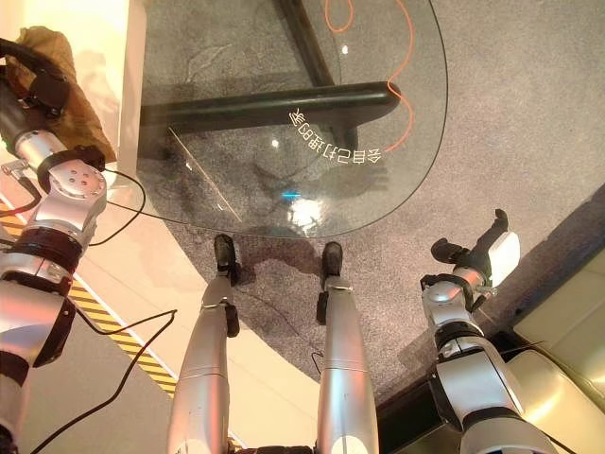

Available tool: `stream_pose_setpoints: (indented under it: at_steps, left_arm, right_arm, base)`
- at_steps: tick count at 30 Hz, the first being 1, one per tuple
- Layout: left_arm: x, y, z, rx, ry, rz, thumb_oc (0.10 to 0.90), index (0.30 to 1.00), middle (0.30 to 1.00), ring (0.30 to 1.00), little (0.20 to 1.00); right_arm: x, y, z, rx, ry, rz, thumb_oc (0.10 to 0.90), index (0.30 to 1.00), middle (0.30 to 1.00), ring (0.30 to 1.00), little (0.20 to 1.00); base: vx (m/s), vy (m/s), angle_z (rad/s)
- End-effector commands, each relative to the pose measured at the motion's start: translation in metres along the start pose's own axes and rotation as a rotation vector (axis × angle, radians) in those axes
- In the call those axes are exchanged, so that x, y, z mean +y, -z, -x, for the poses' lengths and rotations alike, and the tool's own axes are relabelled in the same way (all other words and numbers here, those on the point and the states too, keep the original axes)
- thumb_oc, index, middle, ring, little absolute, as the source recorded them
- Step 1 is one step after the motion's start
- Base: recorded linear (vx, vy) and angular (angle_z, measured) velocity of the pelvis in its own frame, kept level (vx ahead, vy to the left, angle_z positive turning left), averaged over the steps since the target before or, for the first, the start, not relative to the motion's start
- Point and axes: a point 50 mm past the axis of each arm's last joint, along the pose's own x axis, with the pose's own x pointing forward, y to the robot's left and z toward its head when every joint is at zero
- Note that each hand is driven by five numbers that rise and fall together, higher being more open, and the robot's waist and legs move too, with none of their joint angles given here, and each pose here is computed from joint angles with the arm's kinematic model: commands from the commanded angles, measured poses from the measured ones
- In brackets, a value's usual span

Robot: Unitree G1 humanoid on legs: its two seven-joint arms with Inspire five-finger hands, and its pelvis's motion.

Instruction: Wipe the table with a cloth and put it in the basket.

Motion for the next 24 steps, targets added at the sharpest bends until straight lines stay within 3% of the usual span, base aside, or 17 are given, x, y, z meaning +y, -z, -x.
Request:
stream_pose_setpoints:
  at_steps: [1,24]
  left_arm:
    - [0.047,-0.049,-0.052,-0.158,-0.255,0.048,0.100,0.300,0.300,0.300,0.200]
    - [0.035,-0.049,-0.059,-0.086,-0.027,-0.039,0.100,0.300,0.300,0.300,0.200]
  right_arm:
    - [-0.020,0.004,-0.010,-0.010,0.084,0.012,0.800,0.900,0.900,0.900,0.900]
    - [-0.027,0.005,-0.013,-0.045,0.082,0.041,0.800,0.900,0.900,0.900,0.900]
  base:
    - [0.00,0.000,0.00]
    - [0.00,0.016,0.00]
